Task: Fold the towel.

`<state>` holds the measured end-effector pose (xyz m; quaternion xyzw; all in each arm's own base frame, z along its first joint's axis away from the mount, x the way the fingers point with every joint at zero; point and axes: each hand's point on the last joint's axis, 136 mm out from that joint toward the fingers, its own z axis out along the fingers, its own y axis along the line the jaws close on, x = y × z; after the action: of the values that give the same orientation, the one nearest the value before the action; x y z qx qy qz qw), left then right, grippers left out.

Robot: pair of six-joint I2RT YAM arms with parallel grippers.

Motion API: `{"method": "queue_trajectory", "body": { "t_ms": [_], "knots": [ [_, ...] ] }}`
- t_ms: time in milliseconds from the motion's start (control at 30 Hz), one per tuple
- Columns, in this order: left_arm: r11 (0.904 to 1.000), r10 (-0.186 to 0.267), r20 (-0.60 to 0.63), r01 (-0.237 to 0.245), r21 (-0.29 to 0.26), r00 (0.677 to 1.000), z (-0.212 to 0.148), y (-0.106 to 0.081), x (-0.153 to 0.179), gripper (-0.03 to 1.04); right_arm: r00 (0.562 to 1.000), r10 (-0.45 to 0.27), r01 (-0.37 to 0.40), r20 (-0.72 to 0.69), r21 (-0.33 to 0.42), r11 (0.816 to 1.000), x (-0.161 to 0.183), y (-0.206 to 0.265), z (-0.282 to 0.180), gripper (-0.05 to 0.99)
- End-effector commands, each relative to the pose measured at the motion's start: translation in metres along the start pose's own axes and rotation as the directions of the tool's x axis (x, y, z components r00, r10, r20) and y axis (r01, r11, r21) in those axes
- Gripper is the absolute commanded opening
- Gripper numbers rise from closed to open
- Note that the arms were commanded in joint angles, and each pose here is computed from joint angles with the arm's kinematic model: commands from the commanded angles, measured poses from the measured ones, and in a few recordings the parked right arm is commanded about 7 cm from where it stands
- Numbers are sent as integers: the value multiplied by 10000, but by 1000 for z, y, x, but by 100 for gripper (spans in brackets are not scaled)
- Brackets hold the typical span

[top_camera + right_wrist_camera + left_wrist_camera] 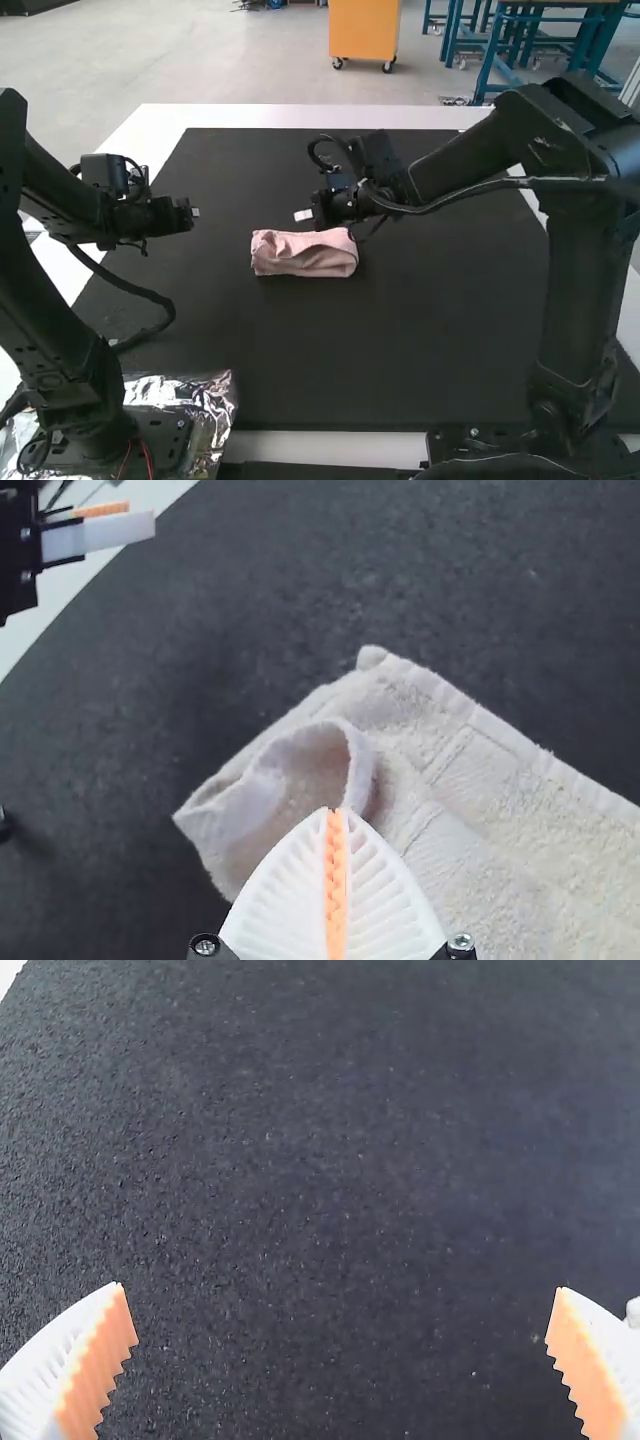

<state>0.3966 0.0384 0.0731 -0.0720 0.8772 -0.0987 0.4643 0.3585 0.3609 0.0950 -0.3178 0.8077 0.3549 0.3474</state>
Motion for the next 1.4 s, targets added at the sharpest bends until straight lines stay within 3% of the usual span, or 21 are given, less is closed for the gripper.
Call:
{"method": "queue_trajectory", "body": {
  "t_ms": [0,867,933,1167,1267,1367],
  "knots": [
    [9998,206,372,-206,11,9991,-7,-4,-12,97,10000,79,-78,47,-248,9997,3,3,7,-2],
    [9993,379,878,-376,-48,9954,-18,-8,-30,97,9954,806,-832,-525,-486,9953,65,-17,92,-2],
    [9990,450,1045,-452,-1,9935,-22,-11,-36,97,9952,918,-935,-350,-506,9943,55,-17,88,-2],
    [9956,779,1742,-858,380,9816,-42,-38,-74,97,9832,1072,-1004,1478,-525,9936,-56,-4,19,-1],
    [9925,951,2179,-1094,546,9713,-54,-51,-93,97,9744,1077,-1056,1974,-215,9942,-87,-10,-18,23],
    [9886,1073,2535,-1302,752,9614,-67,-67,-111,97,9530,810,-906,2921,194,9957,-129,-15,-72,64]
  ]
}}
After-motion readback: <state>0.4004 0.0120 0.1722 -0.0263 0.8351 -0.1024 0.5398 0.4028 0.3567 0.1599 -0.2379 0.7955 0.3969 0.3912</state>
